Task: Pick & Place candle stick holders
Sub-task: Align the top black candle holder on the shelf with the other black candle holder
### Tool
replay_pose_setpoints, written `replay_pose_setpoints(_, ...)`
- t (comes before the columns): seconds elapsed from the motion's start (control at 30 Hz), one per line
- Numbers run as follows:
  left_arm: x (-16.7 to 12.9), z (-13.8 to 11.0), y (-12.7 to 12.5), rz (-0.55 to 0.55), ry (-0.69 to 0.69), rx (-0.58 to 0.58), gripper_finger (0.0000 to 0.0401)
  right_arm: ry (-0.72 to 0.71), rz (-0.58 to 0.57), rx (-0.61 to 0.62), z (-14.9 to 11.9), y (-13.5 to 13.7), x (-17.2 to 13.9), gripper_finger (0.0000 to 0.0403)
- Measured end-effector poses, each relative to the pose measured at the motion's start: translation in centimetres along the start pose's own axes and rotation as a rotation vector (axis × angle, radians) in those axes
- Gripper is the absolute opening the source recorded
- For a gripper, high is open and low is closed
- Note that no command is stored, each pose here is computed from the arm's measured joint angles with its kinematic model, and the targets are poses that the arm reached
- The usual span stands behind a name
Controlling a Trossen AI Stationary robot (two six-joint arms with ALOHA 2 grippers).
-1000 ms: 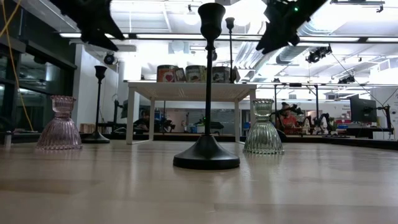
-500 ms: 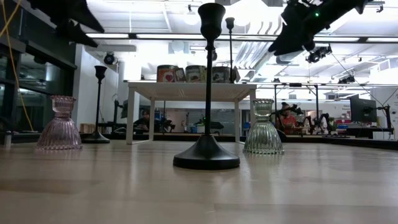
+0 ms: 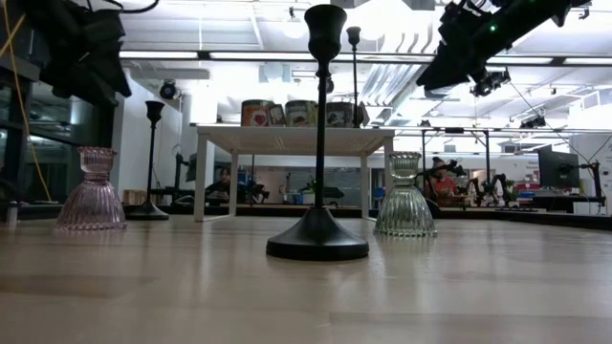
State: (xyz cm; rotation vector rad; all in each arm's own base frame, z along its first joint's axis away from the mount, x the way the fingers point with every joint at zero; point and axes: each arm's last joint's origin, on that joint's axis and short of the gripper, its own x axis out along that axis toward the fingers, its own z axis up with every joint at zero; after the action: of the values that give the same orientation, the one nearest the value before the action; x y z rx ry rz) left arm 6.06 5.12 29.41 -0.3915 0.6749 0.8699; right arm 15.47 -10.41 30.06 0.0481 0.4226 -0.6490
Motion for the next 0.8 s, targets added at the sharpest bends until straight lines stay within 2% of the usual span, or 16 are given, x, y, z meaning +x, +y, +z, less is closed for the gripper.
replay_pose_setpoints(0.37,4.4,0.9,-1.1,0.009,0.083,-0.094,0.0395,-0.016,0.021,-0.02,0.1,0.1,0.0,0.0206)
replay_pose_setpoints(0.5,6.1,0.6,-1.3,0.045,0.094,-0.113,0.0395,-0.016,0.018,-0.027,0.1,0.0,0.0,0.0206)
replay_pose_setpoints(0.8,7.7,-0.4,-1.3,0.065,0.075,-0.131,0.0395,-0.016,0.016,-0.042,0.1,0.0,0.0,0.0206)
